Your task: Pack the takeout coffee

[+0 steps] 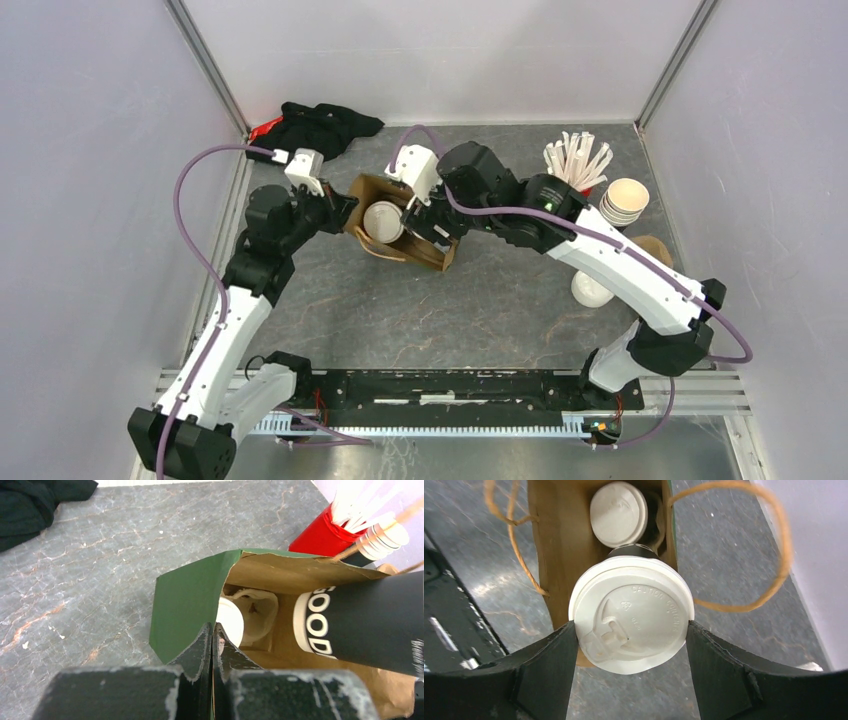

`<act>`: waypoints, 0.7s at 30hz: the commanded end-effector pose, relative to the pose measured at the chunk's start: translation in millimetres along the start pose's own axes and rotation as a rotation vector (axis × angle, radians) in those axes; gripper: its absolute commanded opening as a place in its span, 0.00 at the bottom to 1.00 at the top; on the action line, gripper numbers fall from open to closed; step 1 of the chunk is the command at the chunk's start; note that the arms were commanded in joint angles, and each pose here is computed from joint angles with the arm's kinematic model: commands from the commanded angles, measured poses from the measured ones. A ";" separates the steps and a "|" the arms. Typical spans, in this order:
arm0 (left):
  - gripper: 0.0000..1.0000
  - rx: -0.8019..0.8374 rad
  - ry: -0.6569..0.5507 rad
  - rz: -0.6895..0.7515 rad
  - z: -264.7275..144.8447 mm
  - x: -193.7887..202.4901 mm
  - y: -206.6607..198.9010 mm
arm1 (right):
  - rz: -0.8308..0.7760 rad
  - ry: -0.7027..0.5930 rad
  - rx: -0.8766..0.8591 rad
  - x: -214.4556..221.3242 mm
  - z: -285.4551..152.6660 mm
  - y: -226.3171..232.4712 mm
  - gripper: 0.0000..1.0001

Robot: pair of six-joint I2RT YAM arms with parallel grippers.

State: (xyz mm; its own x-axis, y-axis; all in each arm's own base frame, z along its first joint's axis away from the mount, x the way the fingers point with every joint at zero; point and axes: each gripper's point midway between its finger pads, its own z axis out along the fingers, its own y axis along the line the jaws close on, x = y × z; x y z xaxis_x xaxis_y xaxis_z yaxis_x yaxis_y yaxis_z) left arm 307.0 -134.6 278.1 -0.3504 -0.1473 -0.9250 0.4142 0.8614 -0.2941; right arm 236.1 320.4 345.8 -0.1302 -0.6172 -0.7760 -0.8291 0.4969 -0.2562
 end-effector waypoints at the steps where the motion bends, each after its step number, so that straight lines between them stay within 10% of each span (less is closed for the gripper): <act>1: 0.02 0.063 -0.184 0.096 -6.6 -26.3 -11.0 | -0.094 0.062 0.099 10.2 10.2 -6.7 0.62; 21: 0.02 0.082 -0.254 0.117 -34.4 18.6 -8.6 | -0.264 0.194 0.234 39.8 54.7 3.5 0.63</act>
State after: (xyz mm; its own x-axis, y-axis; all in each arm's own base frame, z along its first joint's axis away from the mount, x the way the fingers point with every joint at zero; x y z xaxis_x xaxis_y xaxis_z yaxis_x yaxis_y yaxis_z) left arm 272.7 -127.4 258.2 -0.1659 -0.1925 -0.9672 0.4737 0.8447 -0.2493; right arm 249.5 335.9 263.2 -0.0767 -0.8537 -0.5150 -0.7581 0.3854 -0.5260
